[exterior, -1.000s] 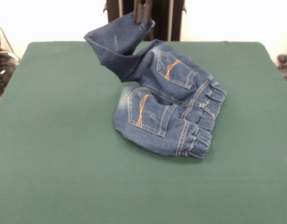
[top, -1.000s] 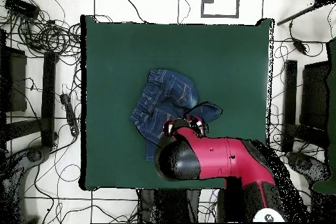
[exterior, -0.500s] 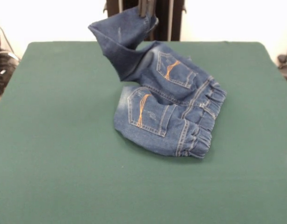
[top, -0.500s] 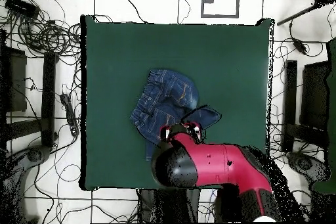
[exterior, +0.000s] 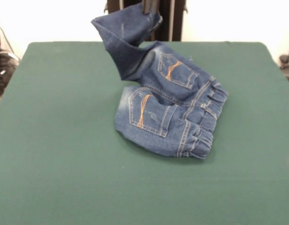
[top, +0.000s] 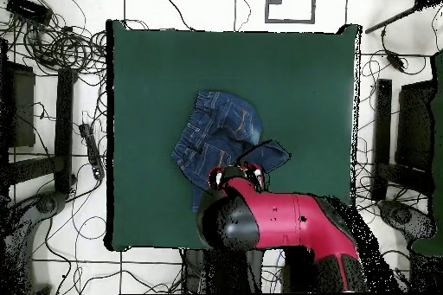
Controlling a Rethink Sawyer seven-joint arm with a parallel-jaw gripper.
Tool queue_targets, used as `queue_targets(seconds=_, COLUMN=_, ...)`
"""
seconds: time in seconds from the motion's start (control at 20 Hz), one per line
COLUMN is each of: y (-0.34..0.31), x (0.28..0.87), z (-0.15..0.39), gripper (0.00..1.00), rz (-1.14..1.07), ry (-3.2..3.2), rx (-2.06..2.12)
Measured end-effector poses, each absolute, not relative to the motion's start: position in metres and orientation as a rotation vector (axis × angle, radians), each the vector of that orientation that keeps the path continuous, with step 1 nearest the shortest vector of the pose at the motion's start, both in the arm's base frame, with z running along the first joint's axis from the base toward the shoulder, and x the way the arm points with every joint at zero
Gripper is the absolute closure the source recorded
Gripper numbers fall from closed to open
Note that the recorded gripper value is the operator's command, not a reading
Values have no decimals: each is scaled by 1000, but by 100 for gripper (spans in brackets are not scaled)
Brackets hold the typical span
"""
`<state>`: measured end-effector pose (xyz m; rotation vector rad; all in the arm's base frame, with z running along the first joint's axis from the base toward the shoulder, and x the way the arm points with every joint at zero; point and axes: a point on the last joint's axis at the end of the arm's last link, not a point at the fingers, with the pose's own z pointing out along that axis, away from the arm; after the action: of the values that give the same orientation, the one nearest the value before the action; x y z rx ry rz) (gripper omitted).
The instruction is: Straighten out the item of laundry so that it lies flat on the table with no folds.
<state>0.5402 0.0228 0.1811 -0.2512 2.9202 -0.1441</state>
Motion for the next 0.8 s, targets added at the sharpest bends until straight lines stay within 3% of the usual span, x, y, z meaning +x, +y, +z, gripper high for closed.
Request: queue_targets(seconds=0.8, y=73, x=552, z=228, gripper=100, rz=-44, ry=2973, rx=-194)
